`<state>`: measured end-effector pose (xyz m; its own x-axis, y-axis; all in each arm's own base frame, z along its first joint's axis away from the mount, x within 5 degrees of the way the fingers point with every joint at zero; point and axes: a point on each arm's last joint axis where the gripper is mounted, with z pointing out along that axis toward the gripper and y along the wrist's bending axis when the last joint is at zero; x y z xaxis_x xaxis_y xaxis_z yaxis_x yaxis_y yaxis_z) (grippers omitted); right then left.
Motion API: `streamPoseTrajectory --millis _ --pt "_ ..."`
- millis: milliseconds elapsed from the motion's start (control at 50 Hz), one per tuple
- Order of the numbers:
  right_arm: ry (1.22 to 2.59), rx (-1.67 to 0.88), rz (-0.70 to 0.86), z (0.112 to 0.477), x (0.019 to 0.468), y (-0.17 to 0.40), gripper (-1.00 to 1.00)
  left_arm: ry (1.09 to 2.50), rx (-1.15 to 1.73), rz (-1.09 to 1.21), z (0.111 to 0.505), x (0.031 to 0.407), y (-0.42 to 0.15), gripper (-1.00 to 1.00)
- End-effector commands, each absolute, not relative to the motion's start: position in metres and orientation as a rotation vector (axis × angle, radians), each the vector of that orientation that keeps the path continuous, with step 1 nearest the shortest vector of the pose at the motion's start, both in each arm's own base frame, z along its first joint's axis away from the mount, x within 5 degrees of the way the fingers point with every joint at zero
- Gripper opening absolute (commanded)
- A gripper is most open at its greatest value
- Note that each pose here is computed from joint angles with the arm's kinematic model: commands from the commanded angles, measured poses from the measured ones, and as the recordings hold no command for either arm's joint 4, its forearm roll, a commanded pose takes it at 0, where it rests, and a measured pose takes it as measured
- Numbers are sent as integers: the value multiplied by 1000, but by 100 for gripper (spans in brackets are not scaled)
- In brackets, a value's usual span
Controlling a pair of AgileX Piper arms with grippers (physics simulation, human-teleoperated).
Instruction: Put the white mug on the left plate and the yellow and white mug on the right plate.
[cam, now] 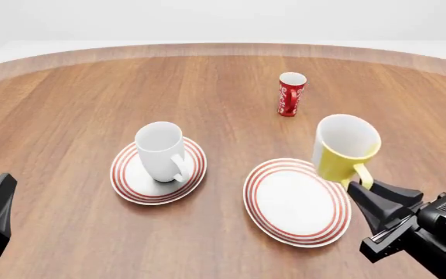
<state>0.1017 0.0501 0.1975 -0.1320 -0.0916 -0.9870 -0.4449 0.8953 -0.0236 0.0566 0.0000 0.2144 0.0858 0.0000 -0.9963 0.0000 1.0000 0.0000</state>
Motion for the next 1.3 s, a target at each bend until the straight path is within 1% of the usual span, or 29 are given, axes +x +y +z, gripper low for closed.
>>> streamPoseTrajectory --millis 20,460,860,1300 --pt "1716 -421 332 192 101 51 -100 1485 0 0 214 57 0 100" --pt "1784 -437 361 178 117 63 -100 1485 0 0 214 57 0 100" --pt "1819 -455 367 170 121 68 -100 1485 0 0 214 57 0 100" --pt "1871 -475 370 148 134 78 -100 1485 0 0 214 57 0 100"
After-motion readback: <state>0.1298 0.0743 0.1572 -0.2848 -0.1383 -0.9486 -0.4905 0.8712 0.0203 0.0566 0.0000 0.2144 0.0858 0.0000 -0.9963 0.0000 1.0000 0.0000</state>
